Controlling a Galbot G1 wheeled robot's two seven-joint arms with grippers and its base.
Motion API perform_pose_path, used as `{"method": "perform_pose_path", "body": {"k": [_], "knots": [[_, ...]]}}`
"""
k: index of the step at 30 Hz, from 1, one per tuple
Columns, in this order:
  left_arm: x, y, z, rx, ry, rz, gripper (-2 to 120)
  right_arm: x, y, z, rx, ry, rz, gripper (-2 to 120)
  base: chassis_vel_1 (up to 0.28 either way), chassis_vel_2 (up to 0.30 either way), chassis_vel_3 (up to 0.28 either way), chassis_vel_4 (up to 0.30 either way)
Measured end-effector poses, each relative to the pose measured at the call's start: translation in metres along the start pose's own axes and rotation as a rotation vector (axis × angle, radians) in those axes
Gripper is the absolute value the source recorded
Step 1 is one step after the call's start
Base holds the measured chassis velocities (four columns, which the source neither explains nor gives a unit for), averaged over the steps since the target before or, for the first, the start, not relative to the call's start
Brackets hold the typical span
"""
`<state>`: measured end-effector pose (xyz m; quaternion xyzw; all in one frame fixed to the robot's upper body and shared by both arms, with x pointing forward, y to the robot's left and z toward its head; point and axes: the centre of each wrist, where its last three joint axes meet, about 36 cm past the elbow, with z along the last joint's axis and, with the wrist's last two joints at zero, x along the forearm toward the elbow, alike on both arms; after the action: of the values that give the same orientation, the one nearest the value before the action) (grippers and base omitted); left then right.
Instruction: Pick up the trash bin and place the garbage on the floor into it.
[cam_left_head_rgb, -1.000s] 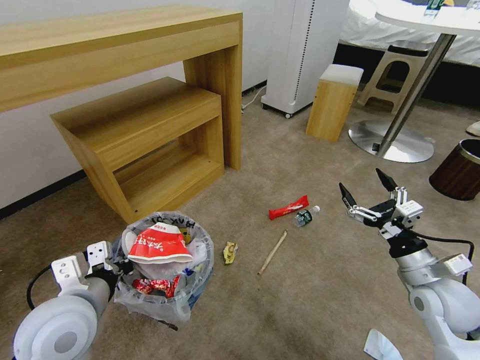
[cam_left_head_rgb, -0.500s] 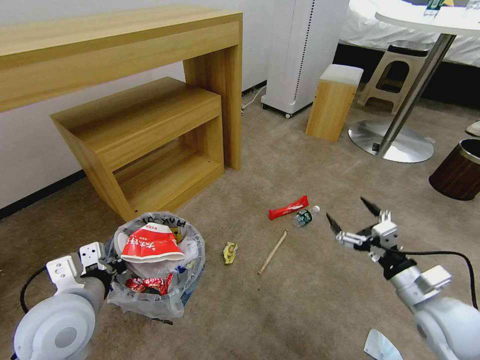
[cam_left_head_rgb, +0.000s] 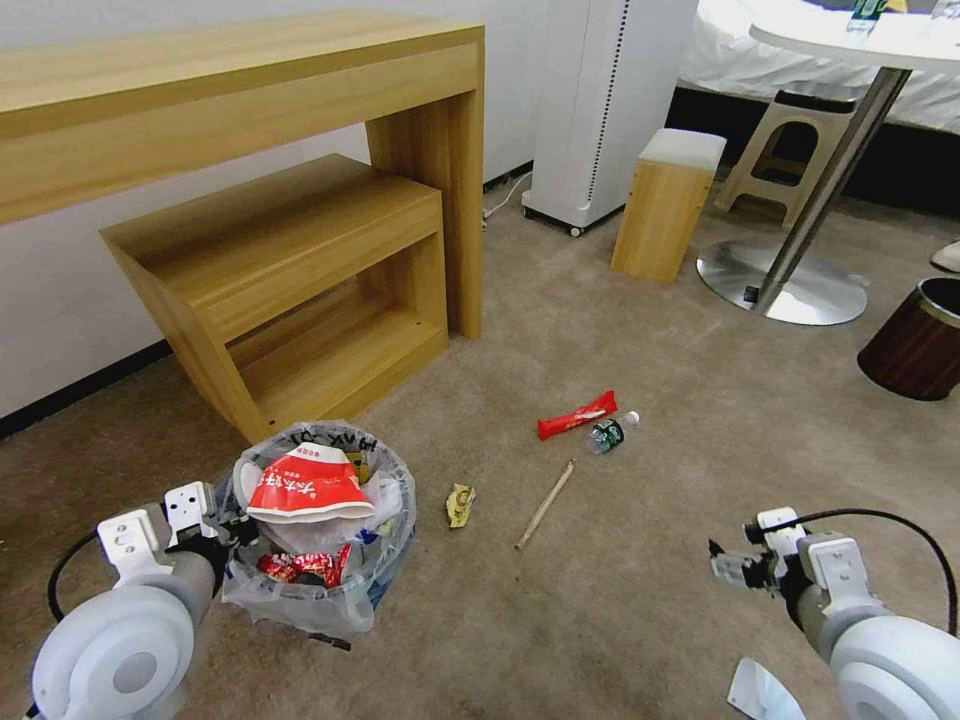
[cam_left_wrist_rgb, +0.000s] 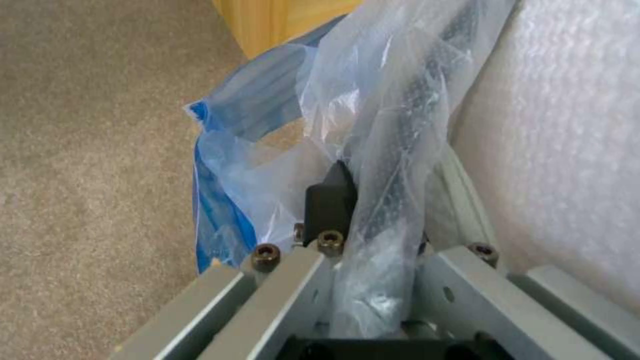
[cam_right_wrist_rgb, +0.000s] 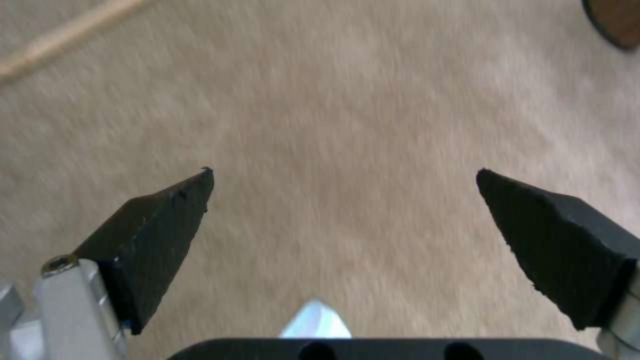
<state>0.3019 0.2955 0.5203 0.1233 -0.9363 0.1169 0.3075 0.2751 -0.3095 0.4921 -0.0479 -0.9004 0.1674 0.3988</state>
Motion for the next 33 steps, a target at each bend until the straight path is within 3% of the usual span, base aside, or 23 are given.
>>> {"method": "perform_pose_path", "body": {"k": [10, 23, 33], "knots": [[0.0, -0.001, -0.001, -0.003, -0.005, 0.009, 0, -0.014, 0.0, 0.043, -0.016, 0.232, 0.02, 100, 0.0, 0.0, 0.0, 0.0], [0.001, -0.002, -0.001, -0.004, -0.004, 0.016, 0, -0.043, 0.007, 0.09, 0.01, 0.39, 0.017, 100, 0.0, 0.0, 0.0, 0.0], [0.001, -0.002, 0.0, -0.002, -0.005, 0.013, 0, -0.057, 0.022, 0.107, 0.022, 0.436, -0.031, 100, 0.0, 0.0, 0.0, 0.0]]}}
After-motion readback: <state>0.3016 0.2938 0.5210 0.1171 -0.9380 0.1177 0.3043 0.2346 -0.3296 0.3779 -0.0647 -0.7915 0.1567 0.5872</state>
